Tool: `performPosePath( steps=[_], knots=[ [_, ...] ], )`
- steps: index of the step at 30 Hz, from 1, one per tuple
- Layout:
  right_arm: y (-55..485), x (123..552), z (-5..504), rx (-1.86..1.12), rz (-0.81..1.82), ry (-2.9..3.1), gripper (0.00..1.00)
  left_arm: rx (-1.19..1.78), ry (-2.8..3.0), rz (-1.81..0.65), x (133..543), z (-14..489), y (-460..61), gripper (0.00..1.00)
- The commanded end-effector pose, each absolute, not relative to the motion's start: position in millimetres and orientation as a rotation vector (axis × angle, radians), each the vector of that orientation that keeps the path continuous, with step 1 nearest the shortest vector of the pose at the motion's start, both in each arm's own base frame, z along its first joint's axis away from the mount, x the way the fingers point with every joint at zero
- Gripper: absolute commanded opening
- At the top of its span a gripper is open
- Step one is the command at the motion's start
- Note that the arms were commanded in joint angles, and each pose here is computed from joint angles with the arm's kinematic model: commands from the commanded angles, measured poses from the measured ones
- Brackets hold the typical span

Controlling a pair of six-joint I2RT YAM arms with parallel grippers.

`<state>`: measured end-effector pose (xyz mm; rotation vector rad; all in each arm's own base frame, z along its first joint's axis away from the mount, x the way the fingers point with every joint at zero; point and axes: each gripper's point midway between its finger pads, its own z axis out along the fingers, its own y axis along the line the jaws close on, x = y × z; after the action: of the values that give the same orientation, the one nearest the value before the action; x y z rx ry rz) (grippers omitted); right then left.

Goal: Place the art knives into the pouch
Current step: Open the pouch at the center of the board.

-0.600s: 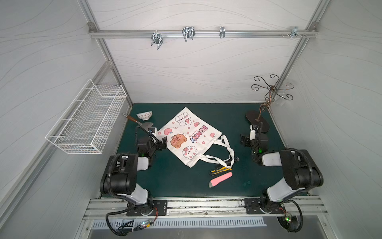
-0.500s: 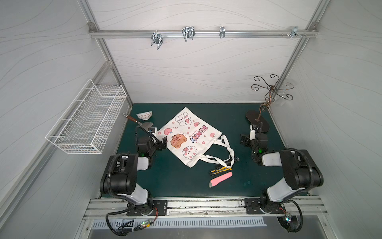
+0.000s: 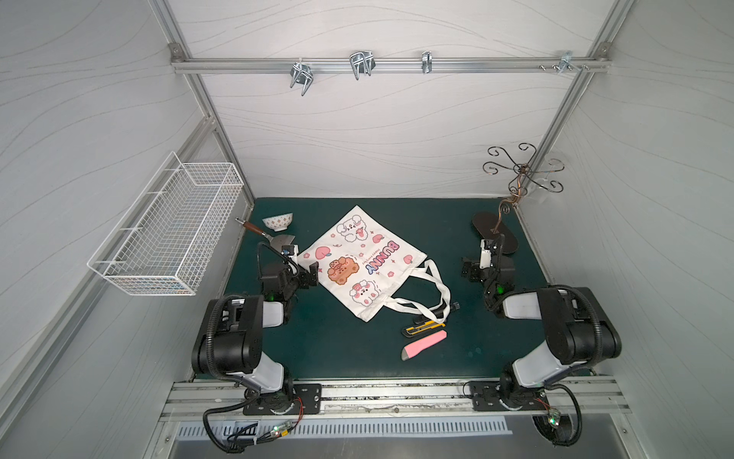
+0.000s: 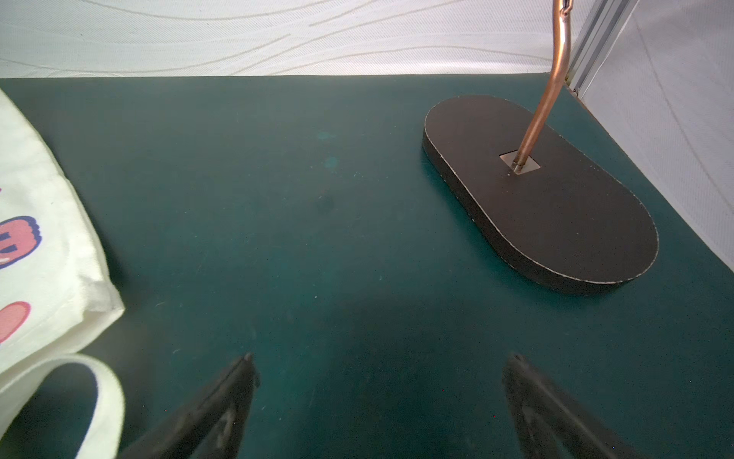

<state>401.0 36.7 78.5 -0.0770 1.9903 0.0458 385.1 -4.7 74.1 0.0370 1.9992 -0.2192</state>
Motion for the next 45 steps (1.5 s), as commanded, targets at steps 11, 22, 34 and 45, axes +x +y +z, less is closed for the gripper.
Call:
performPosePath(
  steps=[11,22,34,45],
  knots=[
    [33,402,88,-0.061,0.04,1.957,0.99,-0.036,1.96,-0.012,396,119,5,0.99],
    [80,349,204,-0.135,-0.061,1.903,0.99,0.054,1.966,-0.193,365,206,-76,0.99],
    [97,294,267,0.16,0.546,2.126,0.99,-0.114,1.862,-0.716,322,297,-111,0.99],
    [76,284,248,0.288,0.552,2.142,0.99,0.188,2.256,-0.485,308,265,-162,0.94]
  ],
)
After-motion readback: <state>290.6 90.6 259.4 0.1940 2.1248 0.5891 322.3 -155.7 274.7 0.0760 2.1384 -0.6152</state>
